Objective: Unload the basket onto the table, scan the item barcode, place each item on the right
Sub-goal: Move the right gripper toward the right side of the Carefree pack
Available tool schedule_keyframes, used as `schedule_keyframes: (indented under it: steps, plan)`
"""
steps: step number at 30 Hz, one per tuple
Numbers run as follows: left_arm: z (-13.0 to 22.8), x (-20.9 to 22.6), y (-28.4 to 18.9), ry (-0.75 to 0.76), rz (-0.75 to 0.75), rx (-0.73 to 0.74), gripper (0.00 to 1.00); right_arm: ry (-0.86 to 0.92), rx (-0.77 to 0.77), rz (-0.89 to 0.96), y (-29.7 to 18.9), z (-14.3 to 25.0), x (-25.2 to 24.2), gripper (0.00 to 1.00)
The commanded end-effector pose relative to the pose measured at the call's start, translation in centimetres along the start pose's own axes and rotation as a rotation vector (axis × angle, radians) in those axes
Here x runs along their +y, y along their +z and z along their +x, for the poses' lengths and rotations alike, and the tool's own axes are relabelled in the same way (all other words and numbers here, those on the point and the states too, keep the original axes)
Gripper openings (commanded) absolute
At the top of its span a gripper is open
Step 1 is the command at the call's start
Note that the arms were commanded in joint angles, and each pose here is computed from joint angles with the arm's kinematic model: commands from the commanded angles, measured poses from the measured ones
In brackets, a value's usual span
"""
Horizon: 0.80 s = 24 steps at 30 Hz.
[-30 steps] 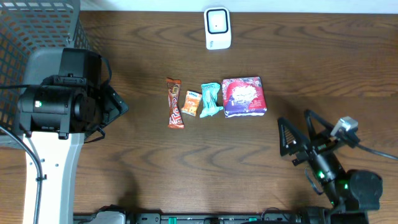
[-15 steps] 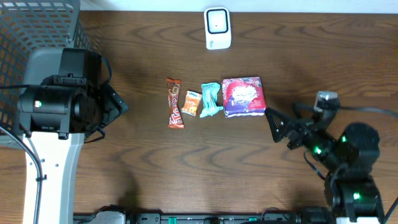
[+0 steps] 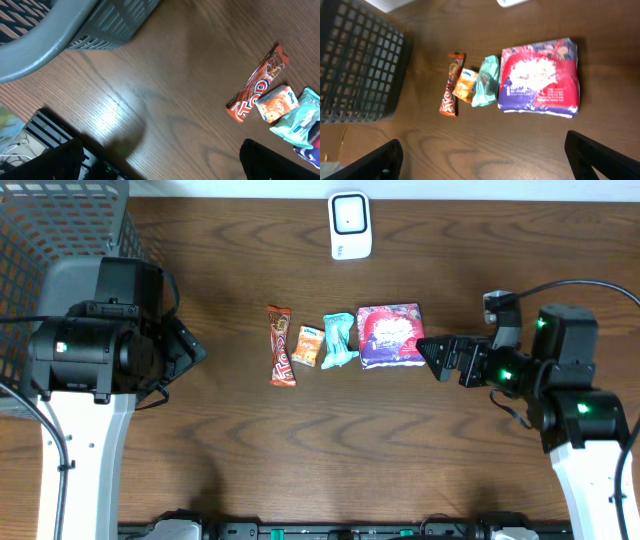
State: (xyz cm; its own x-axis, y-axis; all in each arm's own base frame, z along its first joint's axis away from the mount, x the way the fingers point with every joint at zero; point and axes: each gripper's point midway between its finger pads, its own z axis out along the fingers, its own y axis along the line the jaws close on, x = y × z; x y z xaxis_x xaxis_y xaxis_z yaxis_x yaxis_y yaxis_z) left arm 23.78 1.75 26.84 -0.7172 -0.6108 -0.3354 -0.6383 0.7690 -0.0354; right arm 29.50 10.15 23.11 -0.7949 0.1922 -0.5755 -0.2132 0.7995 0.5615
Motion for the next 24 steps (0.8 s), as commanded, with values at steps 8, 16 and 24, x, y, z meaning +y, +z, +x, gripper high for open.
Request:
schedule_keyframes:
  steps: [8, 16, 24]
  plan:
    - [-0.06, 0.49, -0.25, -0.015, -0.007, -0.013, 0.99, 0.053, 0.009, 0.002, 0.37, -0.44, -0.25, 0.99]
    - [-0.06, 0.49, -0.25, -0.015, -0.007, -0.013, 0.99, 0.054, 0.010, 0.005, 0.37, -0.40, -0.30, 0.99]
    - [-0.06, 0.49, -0.25, -0.015, -0.007, -0.013, 0.99, 0.054, 0.011, 0.006, 0.38, -0.37, -0.33, 0.99]
